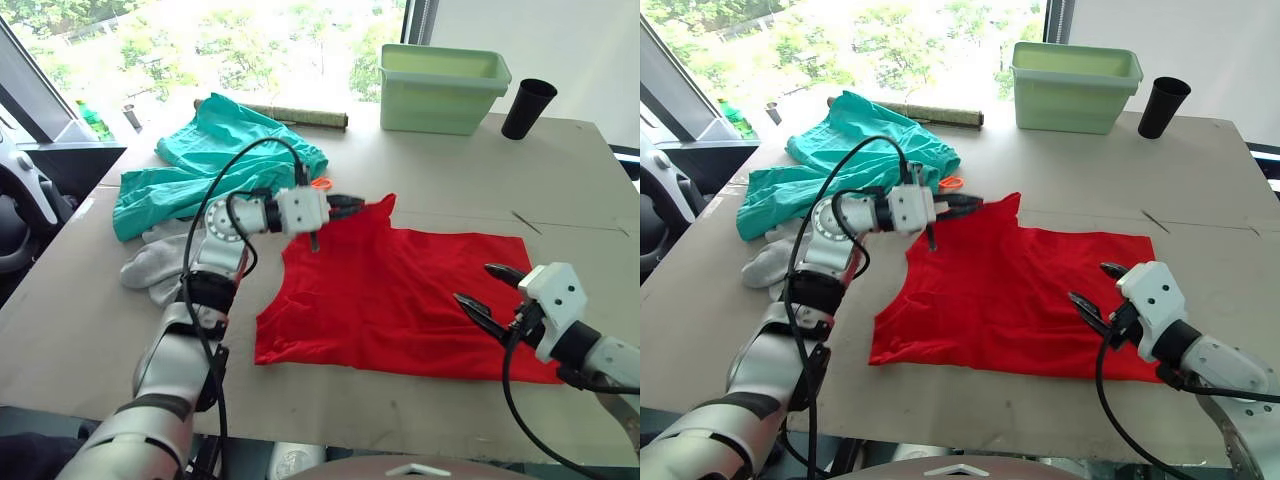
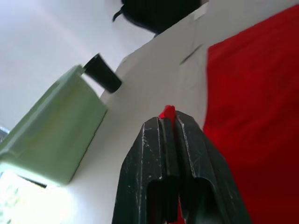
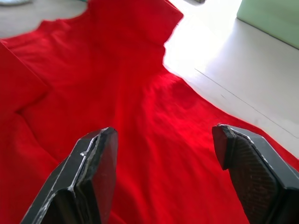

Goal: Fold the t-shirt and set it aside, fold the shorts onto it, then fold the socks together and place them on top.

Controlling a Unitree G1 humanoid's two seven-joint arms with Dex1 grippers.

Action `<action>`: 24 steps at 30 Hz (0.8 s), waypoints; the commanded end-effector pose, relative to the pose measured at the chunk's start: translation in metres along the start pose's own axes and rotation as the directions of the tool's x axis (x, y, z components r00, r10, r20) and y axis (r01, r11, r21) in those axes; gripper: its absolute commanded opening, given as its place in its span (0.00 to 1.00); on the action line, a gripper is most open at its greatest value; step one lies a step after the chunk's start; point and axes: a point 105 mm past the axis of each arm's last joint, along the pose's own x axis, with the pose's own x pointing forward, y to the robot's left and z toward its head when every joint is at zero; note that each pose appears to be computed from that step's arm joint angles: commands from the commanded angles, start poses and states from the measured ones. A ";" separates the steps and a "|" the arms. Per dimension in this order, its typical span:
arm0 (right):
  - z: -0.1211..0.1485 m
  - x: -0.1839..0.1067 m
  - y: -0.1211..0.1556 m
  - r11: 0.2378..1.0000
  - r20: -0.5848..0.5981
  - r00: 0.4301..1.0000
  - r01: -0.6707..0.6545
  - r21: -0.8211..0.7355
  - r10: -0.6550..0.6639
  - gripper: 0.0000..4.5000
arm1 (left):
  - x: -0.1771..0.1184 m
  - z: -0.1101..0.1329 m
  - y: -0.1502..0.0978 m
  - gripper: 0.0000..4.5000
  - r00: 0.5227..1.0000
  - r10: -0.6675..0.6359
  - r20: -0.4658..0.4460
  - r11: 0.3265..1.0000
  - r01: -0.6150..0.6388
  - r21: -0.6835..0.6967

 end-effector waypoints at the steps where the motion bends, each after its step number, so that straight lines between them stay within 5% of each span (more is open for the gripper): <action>1: -0.001 -0.005 -0.017 0.999 -0.029 0.999 0.035 -0.023 -0.035 0.76 | -0.009 0.017 -0.017 0.02 0.994 -0.087 0.066 0.988 0.077 0.133; 8: -0.009 -0.008 -0.040 0.992 -0.096 0.991 0.080 -0.099 -0.090 0.76 | -0.033 0.018 -0.038 0.02 0.988 -0.143 0.062 0.983 0.134 0.126; 24: -0.024 -0.004 -0.082 0.933 -0.225 0.959 0.084 -0.350 -0.171 0.76 | -0.083 0.010 -0.034 0.02 1.000 0.018 0.013 0.994 -0.016 -0.111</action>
